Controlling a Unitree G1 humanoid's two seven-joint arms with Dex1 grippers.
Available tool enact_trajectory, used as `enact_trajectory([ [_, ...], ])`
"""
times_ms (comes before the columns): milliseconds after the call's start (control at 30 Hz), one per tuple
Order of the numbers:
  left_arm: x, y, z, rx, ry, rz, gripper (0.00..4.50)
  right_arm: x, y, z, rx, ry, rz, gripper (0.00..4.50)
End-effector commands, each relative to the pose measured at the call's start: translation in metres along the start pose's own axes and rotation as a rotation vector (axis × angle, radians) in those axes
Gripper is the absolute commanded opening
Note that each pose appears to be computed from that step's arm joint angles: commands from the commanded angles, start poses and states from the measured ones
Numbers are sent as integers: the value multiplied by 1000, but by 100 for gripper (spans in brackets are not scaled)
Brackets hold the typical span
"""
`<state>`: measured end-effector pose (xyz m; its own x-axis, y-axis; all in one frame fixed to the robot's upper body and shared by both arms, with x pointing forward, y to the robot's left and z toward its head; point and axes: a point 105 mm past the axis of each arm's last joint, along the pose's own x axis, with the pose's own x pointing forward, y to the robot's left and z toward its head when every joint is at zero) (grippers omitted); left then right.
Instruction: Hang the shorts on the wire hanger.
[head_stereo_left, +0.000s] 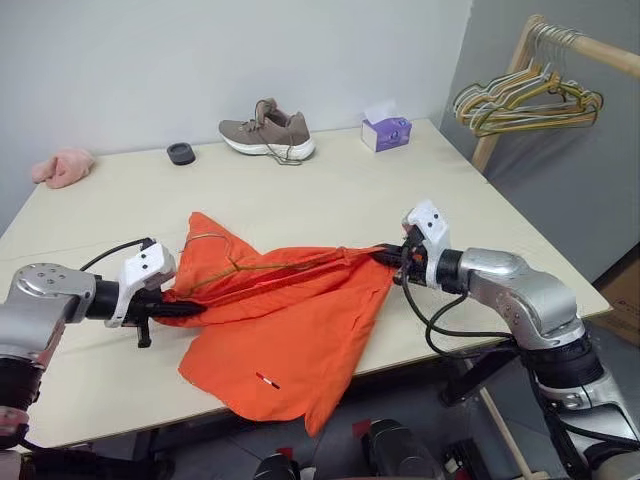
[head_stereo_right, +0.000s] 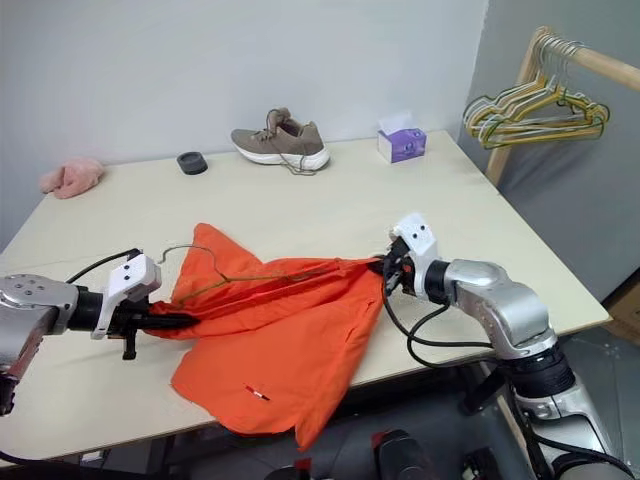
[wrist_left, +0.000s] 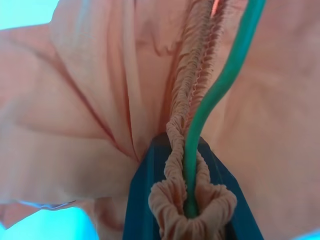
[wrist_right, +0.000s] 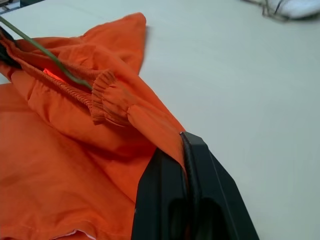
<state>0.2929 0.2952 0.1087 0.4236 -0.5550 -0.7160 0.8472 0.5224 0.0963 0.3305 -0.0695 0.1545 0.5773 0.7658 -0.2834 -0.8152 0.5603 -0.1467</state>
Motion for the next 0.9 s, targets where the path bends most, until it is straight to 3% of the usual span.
enact_trajectory([
  [33,-3,16,-13,-45,67,106,0,-11,-13,33,-208,-53,-101,3],
  [167,12,9,11,8,-3,48,0,0,-5,36,-324,-38,-94,3],
  [467,26,-23,52,120,-105,-122,0,10,15,40,-401,-64,5,3],
  [600,28,-23,53,129,-103,-113,0,1,14,37,-439,-42,22,93],
  [733,32,-23,45,143,-70,-110,0,-28,26,29,-488,39,153,229],
  [833,34,-24,43,156,-60,-122,0,-39,14,24,-516,97,120,324],
  [900,35,-24,44,160,-60,-125,0,-39,8,21,-522,115,98,324],
])
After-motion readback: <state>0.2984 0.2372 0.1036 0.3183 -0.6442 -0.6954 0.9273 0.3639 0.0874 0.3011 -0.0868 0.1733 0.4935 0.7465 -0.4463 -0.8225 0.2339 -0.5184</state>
